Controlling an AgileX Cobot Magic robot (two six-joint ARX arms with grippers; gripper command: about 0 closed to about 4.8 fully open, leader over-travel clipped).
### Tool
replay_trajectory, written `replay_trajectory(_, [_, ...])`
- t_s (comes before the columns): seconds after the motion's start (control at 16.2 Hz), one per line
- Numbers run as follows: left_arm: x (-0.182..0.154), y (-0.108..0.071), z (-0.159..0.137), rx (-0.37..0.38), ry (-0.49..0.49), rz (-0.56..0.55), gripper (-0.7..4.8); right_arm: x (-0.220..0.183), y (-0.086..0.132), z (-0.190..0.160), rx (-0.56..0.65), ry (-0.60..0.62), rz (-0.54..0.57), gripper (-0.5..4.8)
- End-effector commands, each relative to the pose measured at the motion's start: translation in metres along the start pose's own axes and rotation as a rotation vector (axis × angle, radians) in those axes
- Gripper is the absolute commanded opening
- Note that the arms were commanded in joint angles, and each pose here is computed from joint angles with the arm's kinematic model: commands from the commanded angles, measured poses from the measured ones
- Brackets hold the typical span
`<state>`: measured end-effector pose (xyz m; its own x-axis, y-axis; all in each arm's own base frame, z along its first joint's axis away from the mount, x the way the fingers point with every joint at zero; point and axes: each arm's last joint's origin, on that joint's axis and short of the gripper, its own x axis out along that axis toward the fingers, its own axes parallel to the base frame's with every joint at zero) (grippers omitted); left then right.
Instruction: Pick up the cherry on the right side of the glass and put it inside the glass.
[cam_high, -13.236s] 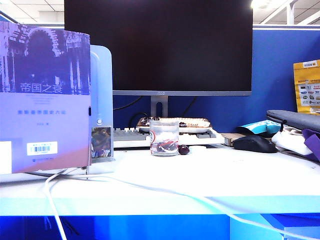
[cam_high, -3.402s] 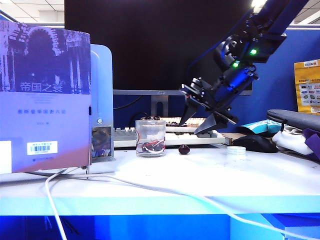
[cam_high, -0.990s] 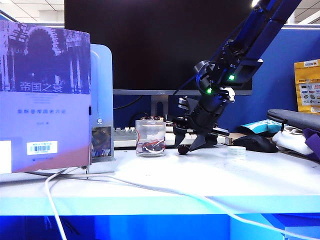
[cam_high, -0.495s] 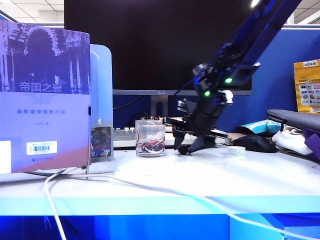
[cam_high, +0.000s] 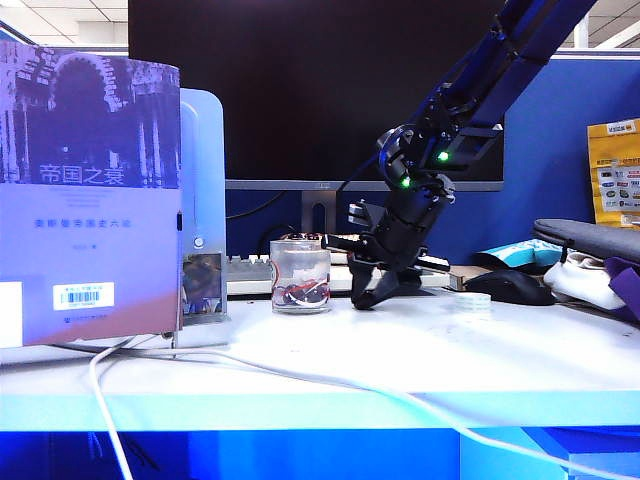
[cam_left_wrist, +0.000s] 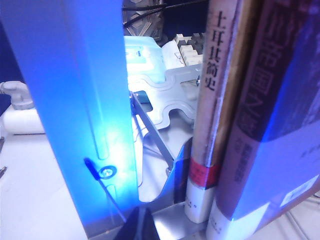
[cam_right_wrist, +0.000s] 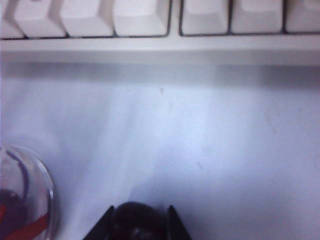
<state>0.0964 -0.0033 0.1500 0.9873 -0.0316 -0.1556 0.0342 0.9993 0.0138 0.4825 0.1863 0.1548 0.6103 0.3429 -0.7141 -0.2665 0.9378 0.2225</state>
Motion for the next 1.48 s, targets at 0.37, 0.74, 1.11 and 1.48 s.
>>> replay_trajectory(0.37, [0.000,0.000,-0.001,0.004,0.010,-0.003,-0.05,-0.037,0.010,0.028,-0.017,-0.108,0.024,1.37])
replay_trajectory(0.74, [0.000,0.000,-0.001,0.005,0.010,-0.003,-0.05,-0.091,0.024,0.054,-0.039,-0.191,0.135,1.37])
replay_trajectory(1.11, [0.000,0.000,-0.001,0.004,0.010,-0.003,-0.05,-0.110,0.037,0.058,-0.059,-0.153,0.435,1.37])
replay_trajectory(1.48, [0.000,0.000,-0.001,0.004,0.010,-0.003,-0.05,-0.099,0.046,0.057,-0.088,-0.184,0.481,1.38])
